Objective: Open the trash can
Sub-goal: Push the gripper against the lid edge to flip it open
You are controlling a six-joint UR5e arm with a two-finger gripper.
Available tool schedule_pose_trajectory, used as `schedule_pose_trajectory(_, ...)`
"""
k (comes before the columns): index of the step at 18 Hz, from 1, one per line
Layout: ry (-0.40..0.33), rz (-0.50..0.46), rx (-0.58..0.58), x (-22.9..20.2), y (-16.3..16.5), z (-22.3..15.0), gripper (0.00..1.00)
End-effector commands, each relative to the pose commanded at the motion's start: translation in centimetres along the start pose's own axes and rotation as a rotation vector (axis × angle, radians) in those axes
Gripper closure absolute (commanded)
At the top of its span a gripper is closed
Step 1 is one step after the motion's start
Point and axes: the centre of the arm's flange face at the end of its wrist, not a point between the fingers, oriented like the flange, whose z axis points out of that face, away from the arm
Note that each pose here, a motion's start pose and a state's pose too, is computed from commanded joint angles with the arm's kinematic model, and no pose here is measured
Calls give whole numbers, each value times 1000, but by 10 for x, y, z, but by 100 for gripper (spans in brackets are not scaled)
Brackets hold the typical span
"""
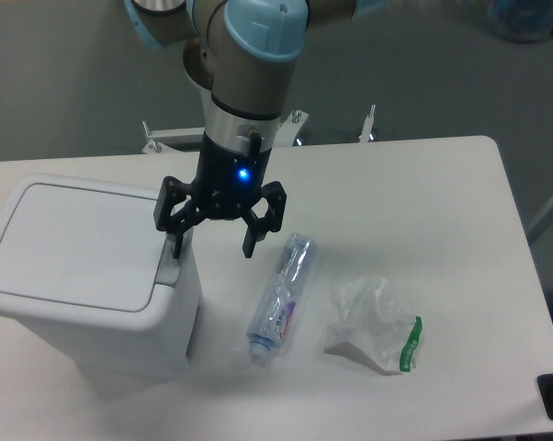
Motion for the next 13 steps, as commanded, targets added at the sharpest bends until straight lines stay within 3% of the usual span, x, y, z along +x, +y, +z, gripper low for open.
schedule_pose_trajectory(13,-2,0,-5,-2,-3,5,0)
